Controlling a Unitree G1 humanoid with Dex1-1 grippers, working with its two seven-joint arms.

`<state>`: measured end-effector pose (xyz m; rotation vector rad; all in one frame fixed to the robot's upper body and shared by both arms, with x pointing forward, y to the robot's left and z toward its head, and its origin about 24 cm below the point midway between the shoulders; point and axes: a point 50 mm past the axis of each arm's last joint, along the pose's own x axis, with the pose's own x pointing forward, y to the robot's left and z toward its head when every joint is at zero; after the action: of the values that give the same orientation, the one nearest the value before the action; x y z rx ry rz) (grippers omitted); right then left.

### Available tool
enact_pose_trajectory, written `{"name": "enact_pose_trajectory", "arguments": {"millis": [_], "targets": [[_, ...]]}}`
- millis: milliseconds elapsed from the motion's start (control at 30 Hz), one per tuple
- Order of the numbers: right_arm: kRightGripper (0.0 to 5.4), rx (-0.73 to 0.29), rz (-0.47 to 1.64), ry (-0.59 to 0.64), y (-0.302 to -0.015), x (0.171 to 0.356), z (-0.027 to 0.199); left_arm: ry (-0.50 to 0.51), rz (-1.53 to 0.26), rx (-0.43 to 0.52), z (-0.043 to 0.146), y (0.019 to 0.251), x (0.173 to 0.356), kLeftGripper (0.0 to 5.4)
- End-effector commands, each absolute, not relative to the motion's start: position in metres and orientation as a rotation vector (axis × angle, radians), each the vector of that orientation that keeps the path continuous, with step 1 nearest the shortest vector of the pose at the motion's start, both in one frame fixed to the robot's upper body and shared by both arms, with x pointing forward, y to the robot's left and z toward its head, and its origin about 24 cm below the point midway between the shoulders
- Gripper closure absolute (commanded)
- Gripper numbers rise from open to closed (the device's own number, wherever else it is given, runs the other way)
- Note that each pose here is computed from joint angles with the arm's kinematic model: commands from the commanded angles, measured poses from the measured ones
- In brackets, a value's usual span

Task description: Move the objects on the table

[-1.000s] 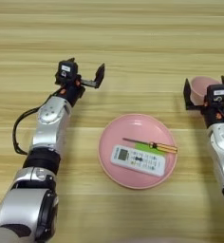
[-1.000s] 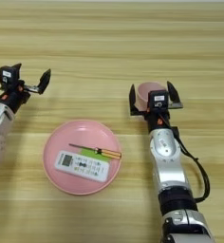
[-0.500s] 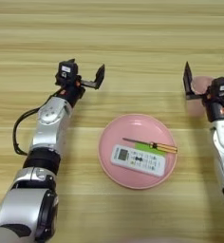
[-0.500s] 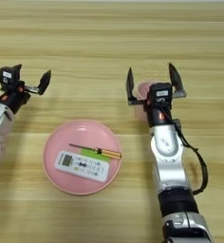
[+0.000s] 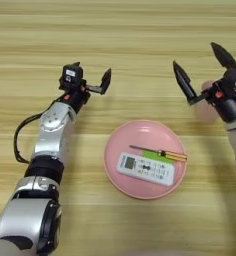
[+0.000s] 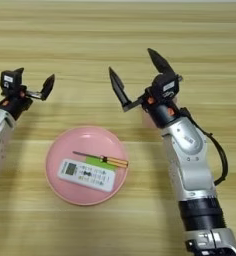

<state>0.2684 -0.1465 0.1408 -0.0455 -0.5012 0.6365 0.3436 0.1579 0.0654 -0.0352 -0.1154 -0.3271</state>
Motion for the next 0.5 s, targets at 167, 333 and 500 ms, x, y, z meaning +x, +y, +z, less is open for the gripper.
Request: {"name": "enact_pose_trajectory", "arguments": {"millis": [167, 333, 500], "targets": [[0.02, -0.147, 0.901, -0.293, -0.145, 0.255, 0.136, -0.122, -0.332, -0.03, 0.069, 0.154, 0.347, 0.0], [0.02, -0.27, 0.994, -0.082, -0.15, 0.252, 0.114, -0.124, -0.314, -0.029, 0.069, 0.154, 0.348, 0.0], [0.02, -0.305, 1.077, 0.073, -0.153, 0.251, 0.096, -0.15, -0.284, -0.019, 0.072, 0.156, 0.348, 0.0]]}}
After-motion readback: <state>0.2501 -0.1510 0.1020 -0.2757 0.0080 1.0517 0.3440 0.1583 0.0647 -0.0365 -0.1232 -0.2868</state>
